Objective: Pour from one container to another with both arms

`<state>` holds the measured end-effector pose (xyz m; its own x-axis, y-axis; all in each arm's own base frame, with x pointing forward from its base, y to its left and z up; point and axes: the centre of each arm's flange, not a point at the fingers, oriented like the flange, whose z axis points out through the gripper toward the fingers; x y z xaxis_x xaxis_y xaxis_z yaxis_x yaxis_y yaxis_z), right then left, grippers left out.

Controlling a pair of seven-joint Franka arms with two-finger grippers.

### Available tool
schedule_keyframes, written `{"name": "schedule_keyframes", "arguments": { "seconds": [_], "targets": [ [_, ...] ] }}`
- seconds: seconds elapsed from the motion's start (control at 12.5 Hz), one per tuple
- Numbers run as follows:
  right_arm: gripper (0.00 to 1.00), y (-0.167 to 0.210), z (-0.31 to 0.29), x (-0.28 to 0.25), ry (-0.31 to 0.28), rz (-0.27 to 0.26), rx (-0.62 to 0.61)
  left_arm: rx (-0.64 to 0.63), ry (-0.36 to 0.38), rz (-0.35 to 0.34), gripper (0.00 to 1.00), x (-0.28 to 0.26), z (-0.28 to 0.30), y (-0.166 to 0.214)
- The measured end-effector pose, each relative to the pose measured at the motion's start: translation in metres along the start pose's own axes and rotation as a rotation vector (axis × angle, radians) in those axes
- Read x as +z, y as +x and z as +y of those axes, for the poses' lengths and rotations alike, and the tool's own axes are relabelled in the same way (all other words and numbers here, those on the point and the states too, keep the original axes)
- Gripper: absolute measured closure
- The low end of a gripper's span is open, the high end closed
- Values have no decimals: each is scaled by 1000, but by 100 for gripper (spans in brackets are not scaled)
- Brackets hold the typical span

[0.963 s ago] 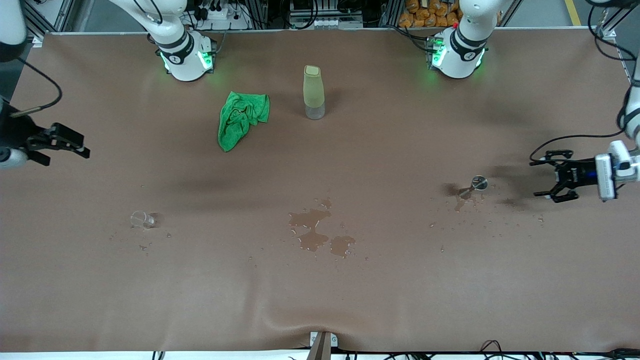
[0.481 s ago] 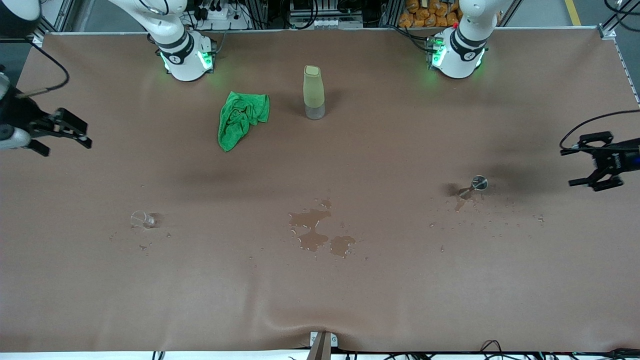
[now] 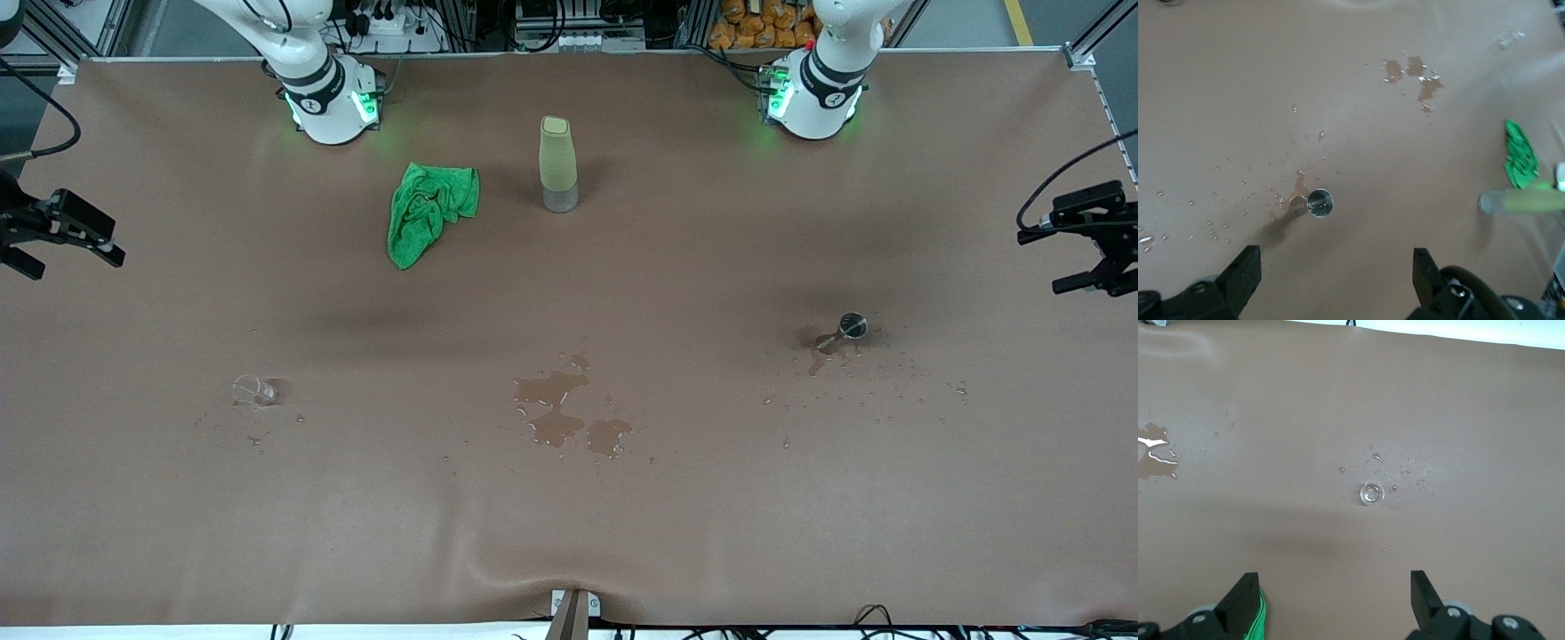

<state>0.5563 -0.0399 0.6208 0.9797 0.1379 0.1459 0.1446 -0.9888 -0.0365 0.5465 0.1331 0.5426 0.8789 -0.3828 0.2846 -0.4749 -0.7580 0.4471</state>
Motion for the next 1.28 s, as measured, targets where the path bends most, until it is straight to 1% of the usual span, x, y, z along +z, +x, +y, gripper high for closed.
{"name": "schedule_keyframes", "arguments": {
  "seconds": [0.24,0.4,0.56,0.72,0.8,0.88,0.96,1.12,1.28],
  "targets": [
    [0,2,-16,1,6,-14,-27,-89,140,-17,0,-5,44,27],
    [0,1,-18,-3,9,-24,-22,-126,211,-12,0,-13,63,35],
    [0,-2,-13,-12,16,-37,5,-148,239,18,0,-29,63,29],
    [0,-3,-22,-20,11,-65,66,-171,260,54,0,-41,50,21],
    [0,-3,-28,-22,0,-70,73,-175,285,63,0,-45,45,19],
    [0,-2,-32,-23,-10,-70,73,-181,325,56,0,-46,42,19],
    [0,-1,-33,-22,-14,-72,75,-218,366,49,0,-46,44,22],
    [0,0,-30,-18,-16,-79,81,-308,408,53,0,-37,62,38],
    [0,1,-27,-14,-16,-85,86,-321,433,45,0,-22,89,59]
  ]
}}
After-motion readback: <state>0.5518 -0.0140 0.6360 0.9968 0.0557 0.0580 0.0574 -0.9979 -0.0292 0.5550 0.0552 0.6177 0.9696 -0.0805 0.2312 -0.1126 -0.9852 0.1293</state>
